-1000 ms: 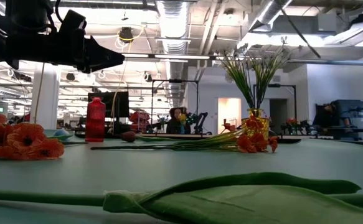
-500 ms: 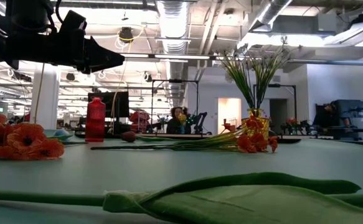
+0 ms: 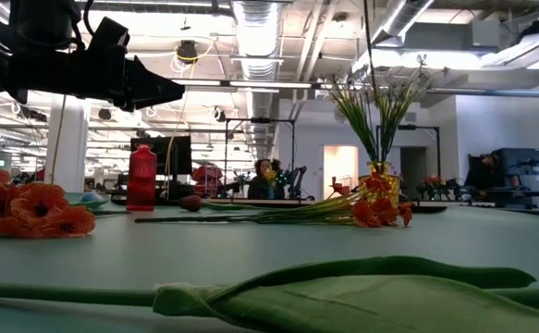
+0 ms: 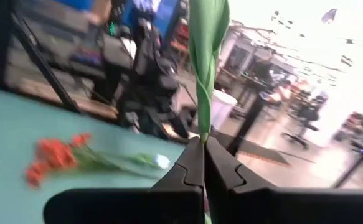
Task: Sort flowers into vase by color
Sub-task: Put the right white tulip into the yellow flower vase
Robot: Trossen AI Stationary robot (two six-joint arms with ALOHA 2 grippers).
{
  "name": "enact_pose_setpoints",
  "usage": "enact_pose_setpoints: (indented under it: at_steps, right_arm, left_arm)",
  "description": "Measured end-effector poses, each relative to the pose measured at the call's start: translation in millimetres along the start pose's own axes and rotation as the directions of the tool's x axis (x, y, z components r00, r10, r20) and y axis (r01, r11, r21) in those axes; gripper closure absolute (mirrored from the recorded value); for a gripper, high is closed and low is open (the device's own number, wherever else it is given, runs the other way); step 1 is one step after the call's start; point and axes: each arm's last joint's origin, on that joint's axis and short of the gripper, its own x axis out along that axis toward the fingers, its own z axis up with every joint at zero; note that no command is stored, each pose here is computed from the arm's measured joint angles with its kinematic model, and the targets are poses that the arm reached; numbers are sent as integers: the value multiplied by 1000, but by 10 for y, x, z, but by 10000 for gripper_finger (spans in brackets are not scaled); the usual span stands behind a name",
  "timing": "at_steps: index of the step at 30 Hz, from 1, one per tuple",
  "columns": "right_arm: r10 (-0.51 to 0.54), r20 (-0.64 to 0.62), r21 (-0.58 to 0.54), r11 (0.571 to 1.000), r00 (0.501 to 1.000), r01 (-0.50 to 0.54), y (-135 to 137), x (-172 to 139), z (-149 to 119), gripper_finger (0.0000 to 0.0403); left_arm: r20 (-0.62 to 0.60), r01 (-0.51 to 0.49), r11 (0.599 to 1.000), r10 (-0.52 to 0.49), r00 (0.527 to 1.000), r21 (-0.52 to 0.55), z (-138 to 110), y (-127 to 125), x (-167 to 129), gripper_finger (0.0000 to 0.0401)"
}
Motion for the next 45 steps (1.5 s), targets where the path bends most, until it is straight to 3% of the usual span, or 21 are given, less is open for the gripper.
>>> enact_pose_setpoints:
  at_steps: [5,11,24,37,45]
  right_arm:
    - [-66,-37,-112,992,997,61,-64,29,-147,381]
    - [-165,-93,-160,976,982,149,-174,55,-345,381]
    - [-359,-103,-149,928,927,343,-401,11,-791,381]
    - [-375,-85,-63,927,923,371,-396,-46,-956,381]
    - [-396,-82,-65,918,914,392,-379,-98,-1075,381]
  left_arm:
    - [1,0,1000,0,1000,-4,1,-1,0,181]
    - [1,0,1000,0,1000,-14,0,0,0,181]
    - [-1,1,1000,-1,1000,-18,-2,-1,0,181]
    - [-10,1,1000,-1,1000,-16,-9,-2,0,181]
    - [-15,2,1000,-2,1000,-15,-14,-2,0,181]
